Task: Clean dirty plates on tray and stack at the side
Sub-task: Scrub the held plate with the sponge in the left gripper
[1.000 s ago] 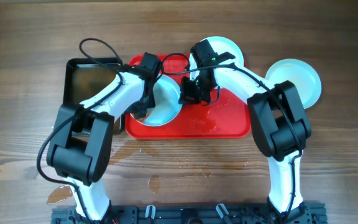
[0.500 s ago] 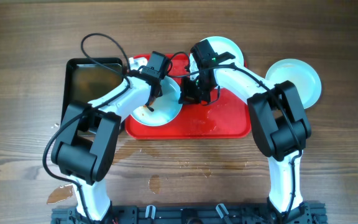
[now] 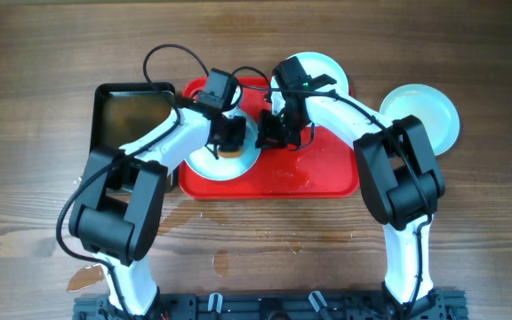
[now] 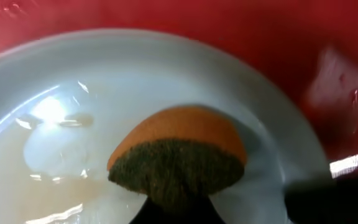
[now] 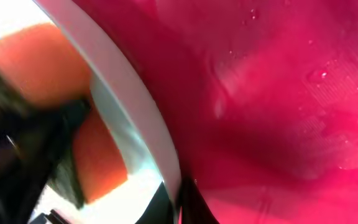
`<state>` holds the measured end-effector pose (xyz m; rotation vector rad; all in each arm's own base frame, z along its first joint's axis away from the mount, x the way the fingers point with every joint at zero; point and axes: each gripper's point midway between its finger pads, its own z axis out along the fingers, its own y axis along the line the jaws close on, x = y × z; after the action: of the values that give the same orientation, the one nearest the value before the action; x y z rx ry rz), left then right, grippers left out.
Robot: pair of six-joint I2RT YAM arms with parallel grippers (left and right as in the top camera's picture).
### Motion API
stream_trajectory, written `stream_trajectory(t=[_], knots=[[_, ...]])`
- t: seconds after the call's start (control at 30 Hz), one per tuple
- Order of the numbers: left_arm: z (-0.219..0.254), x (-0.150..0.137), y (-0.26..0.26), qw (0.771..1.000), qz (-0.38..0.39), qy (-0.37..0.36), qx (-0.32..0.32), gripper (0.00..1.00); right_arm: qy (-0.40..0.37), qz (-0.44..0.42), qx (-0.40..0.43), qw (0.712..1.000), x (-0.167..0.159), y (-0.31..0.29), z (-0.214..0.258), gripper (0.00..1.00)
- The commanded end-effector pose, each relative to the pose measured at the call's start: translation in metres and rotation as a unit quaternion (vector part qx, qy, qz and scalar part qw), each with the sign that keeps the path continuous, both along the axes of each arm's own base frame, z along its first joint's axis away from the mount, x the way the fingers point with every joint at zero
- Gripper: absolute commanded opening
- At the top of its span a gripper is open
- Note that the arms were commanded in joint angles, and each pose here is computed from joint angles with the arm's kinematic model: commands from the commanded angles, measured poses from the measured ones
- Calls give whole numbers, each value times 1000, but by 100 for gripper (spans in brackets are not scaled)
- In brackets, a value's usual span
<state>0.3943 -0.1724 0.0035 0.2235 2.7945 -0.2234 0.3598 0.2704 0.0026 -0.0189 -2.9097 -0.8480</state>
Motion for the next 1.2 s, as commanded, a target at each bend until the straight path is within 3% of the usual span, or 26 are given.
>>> stream_trajectory(t=[0.0, 0.1, 0.2, 0.3, 0.4, 0.5, 0.57, 0.63, 0.67, 0.73, 0.87, 0.93, 1.03, 1.1, 1.17], knots=[[-38, -6, 71, 974, 185, 0, 133, 4, 8, -2, 5, 1000, 1, -1, -8, 4], [-36, -27, 98, 951, 242, 18, 191, 4, 7, -2, 5, 1000, 1, -1, -8, 4], [-44, -60, 89, 959, 191, 101, 183, 4, 6, -2, 6, 1000, 2, -1, -8, 4], [-50, -97, 44, 973, 58, 211, 80, 4, 6, -2, 6, 1000, 2, -1, -8, 4], [-36, -125, -7, 958, -88, 264, -66, 4, 6, -3, 6, 1000, 2, -1, -8, 4], [-34, -114, -20, 960, -127, 232, -98, 4, 5, -3, 7, 1000, 2, -1, -7, 4], [-37, -91, -22, 971, -131, 182, -89, 4, 6, -3, 7, 1000, 2, -1, -7, 4], [-41, -52, -14, 989, -80, 110, -51, 4, 6, -3, 6, 1000, 2, -1, -8, 4], [-43, -27, 2, 998, -20, 65, -7, 4, 6, -2, 6, 1000, 2, -1, -8, 4], [-42, -9, 29, 996, 70, 27, 50, 4, 6, -2, 6, 1000, 1, -1, -8, 4], [-39, -24, 85, 959, 236, 25, 157, 4, 6, -2, 6, 1000, 2, -1, -8, 5], [-40, -40, 94, 946, 272, 48, 171, 4, 6, -2, 6, 1000, 2, -1, -8, 4], [-48, -75, 78, 954, 221, 142, 148, 4, 6, -2, 6, 1000, 2, -1, -8, 4], [-50, -96, 55, 966, 120, 206, 101, 4, 5, -2, 6, 1000, 2, -1, -8, 4], [-44, -114, 12, 968, -20, 250, -8, 4, 4, -3, 7, 1000, 3, 0, -7, 4]])
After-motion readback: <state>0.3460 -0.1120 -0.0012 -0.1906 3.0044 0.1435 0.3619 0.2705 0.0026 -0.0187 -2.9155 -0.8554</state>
